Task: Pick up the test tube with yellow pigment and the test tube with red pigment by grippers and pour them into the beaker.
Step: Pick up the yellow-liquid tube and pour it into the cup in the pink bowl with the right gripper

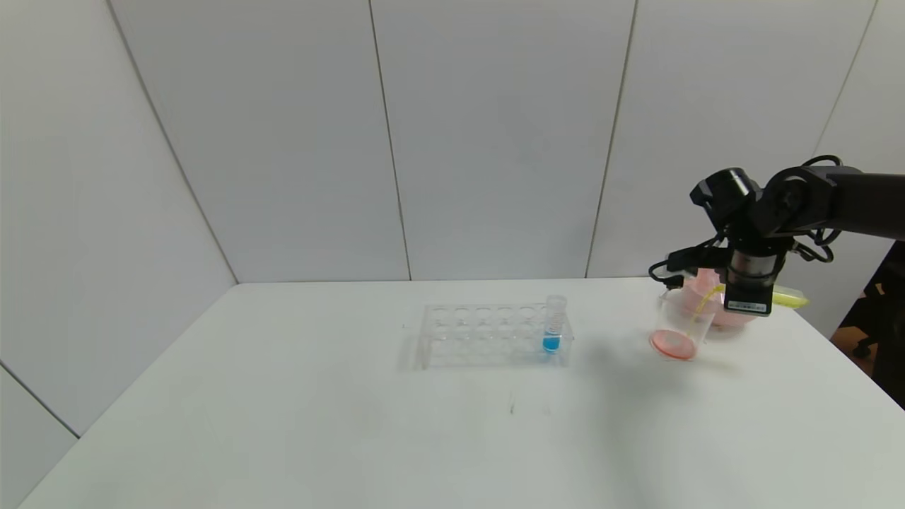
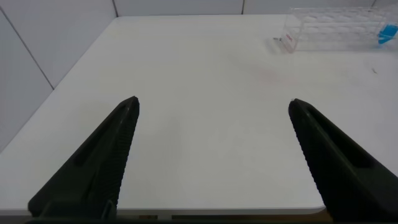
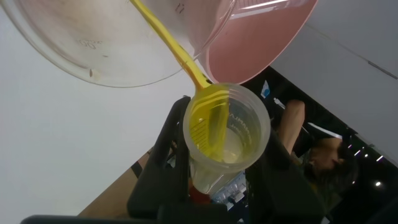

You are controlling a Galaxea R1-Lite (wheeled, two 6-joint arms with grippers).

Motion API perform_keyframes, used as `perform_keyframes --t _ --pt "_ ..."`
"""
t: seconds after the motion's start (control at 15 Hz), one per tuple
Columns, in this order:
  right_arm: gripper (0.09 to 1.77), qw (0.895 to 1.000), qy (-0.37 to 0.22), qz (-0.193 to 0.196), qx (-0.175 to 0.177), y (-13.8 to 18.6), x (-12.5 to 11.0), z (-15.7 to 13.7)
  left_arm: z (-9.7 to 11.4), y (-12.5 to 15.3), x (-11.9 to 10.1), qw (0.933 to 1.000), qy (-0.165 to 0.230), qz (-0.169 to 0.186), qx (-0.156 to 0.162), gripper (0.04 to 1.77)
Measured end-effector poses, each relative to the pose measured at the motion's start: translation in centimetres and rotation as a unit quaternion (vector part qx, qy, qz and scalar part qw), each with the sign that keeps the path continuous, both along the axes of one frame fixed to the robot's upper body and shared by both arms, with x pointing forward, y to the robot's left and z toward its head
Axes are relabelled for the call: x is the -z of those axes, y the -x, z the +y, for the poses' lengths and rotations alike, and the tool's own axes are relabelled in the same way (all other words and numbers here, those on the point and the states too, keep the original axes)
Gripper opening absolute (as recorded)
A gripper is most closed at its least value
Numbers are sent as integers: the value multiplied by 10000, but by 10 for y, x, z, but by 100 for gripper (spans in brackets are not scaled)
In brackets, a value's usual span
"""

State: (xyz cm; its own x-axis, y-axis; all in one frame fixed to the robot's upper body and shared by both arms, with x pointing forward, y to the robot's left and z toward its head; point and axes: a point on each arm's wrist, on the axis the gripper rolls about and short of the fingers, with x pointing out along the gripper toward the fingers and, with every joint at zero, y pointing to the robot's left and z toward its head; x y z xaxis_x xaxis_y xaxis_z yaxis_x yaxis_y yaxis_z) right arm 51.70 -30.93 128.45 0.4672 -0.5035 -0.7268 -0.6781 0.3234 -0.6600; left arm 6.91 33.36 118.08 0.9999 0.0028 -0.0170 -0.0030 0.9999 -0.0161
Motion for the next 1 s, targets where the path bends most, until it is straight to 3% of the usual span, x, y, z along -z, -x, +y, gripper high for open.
perform_keyframes --t 1.0 --pt "57 9986 524 -29 -22 -3 1 7 0 0 0 10000 2 0 0 172"
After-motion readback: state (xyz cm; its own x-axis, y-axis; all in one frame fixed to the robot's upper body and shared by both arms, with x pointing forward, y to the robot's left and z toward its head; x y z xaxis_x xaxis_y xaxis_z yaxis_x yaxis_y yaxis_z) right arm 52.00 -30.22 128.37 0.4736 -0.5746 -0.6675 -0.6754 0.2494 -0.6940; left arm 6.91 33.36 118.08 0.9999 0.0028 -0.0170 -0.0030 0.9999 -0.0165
